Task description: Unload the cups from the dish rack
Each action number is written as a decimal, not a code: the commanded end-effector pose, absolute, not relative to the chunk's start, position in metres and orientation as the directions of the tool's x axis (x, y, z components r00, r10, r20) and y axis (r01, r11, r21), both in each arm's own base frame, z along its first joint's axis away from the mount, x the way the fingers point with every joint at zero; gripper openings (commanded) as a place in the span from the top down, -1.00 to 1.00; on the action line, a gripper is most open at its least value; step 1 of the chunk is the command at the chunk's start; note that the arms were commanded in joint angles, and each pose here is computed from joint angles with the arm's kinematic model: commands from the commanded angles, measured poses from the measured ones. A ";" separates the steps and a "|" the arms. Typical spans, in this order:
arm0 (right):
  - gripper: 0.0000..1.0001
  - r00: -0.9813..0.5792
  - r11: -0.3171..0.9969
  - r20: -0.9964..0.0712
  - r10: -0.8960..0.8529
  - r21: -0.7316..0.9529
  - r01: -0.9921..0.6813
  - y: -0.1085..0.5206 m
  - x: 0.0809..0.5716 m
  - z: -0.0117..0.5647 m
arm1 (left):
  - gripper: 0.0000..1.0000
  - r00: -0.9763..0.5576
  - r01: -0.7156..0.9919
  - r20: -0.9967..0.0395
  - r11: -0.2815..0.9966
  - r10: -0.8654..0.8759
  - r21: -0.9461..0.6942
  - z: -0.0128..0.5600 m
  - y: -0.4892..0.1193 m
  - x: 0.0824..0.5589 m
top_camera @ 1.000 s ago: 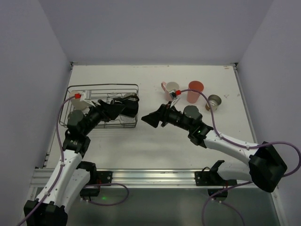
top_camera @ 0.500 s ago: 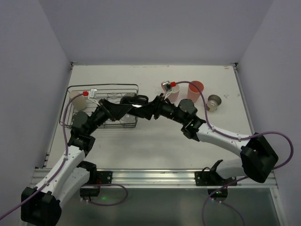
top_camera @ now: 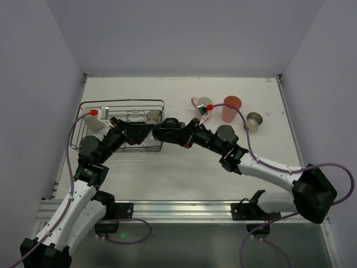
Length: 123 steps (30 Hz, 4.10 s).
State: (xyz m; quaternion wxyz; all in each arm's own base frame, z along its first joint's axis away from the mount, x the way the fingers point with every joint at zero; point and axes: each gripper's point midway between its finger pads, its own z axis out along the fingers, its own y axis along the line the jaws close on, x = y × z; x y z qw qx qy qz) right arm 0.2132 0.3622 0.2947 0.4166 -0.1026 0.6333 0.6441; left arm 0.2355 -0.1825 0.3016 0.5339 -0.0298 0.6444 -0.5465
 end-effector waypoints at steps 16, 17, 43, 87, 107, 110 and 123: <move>1.00 -0.598 0.844 -0.734 -0.321 0.065 -0.533 0.273 0.312 0.178 | -1.00 -0.317 0.201 -0.941 0.962 -0.116 -0.186 0.240 -0.084 0.268; 1.00 -0.597 0.844 -0.724 -0.345 0.039 -0.535 0.274 0.317 0.174 | -1.00 -0.319 0.204 -0.941 0.961 -0.115 -0.187 0.242 -0.085 0.268; 0.31 -0.633 0.805 -0.620 -0.463 0.004 -0.593 0.317 0.389 0.127 | -1.00 -0.361 0.096 -0.923 0.979 -0.133 -0.179 0.227 -0.067 0.284; -0.74 -0.554 0.700 -0.820 -0.142 0.313 -0.642 0.309 0.301 0.199 | -0.51 -0.425 -0.601 -0.817 0.797 -0.389 -0.067 0.128 0.136 0.436; -0.75 -0.494 0.547 -0.843 0.214 0.522 -0.654 0.318 0.280 0.270 | 0.61 -0.367 -0.012 -0.791 0.853 -0.490 -0.523 0.235 -0.042 0.367; -0.72 -0.548 0.423 -0.774 0.317 0.633 -0.648 0.330 0.265 0.281 | 0.61 -0.370 0.203 -0.767 0.760 -0.525 -0.618 0.259 -0.087 0.340; -0.40 -0.640 0.171 -0.695 0.326 0.710 -0.683 0.376 0.252 0.289 | 0.62 -0.535 0.529 -0.611 0.332 -0.583 -0.781 0.280 -0.178 0.260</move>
